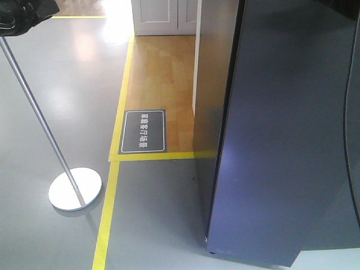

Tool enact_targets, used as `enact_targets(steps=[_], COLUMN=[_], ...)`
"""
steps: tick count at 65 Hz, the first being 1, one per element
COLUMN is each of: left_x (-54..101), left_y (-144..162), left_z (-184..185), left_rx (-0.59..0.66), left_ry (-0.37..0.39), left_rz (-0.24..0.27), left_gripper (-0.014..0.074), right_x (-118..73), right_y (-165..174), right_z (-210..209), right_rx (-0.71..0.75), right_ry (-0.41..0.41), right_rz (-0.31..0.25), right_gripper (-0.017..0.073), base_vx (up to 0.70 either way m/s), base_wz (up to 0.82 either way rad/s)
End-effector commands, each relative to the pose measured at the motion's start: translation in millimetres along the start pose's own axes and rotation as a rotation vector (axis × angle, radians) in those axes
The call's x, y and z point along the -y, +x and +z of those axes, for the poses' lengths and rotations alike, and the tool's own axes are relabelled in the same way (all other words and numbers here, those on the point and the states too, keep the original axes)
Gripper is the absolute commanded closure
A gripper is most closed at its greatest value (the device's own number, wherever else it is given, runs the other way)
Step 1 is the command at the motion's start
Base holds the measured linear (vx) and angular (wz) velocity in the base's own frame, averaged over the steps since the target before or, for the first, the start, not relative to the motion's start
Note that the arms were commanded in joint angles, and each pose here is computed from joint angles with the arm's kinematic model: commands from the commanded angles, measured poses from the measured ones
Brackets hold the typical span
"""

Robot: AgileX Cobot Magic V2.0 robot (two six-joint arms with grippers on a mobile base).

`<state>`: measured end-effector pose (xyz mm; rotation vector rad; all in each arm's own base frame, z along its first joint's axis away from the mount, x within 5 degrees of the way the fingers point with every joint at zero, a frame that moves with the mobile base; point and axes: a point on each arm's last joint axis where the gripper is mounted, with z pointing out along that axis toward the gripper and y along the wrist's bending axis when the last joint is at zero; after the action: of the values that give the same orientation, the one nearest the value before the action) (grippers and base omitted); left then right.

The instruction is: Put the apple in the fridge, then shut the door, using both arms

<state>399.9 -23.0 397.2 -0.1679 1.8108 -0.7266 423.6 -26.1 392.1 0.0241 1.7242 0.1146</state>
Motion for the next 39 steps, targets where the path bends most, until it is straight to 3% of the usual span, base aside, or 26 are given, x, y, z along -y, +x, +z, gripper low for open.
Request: enact_targets(steps=[1, 25, 31, 39], left_x=[20.7, 21.1, 21.0, 21.8], left_y=[-20.1, -19.7, -19.9, -18.9], left_z=[-18.6, -18.5, -18.5, -18.5], left_rx=[0.081, 0.075, 0.078, 0.067], left_ry=[0.042, 0.046, 0.045, 0.053], left_rz=[-0.002, -0.001, -0.003, -0.002], left_gripper=[0.0440, 0.0440, 0.0440, 0.0440], right_x=[25.7, 36.8, 34.9, 24.3], right_y=[1.0, 1.8, 0.2, -12.5], right_z=[20.8, 28.1, 23.8, 8.3], right_rx=[0.070, 0.050, 0.019, -0.001], right_ry=[0.134, 0.120, 0.074, 0.006], right_rz=[-0.005, -0.009, -0.011, -0.081], right_gripper=[0.0552, 0.0552, 0.0552, 0.0552], base_vx=[0.00, 0.00, 0.00, 0.00], base_wz=[-0.01, -0.01, 0.00, 0.00])
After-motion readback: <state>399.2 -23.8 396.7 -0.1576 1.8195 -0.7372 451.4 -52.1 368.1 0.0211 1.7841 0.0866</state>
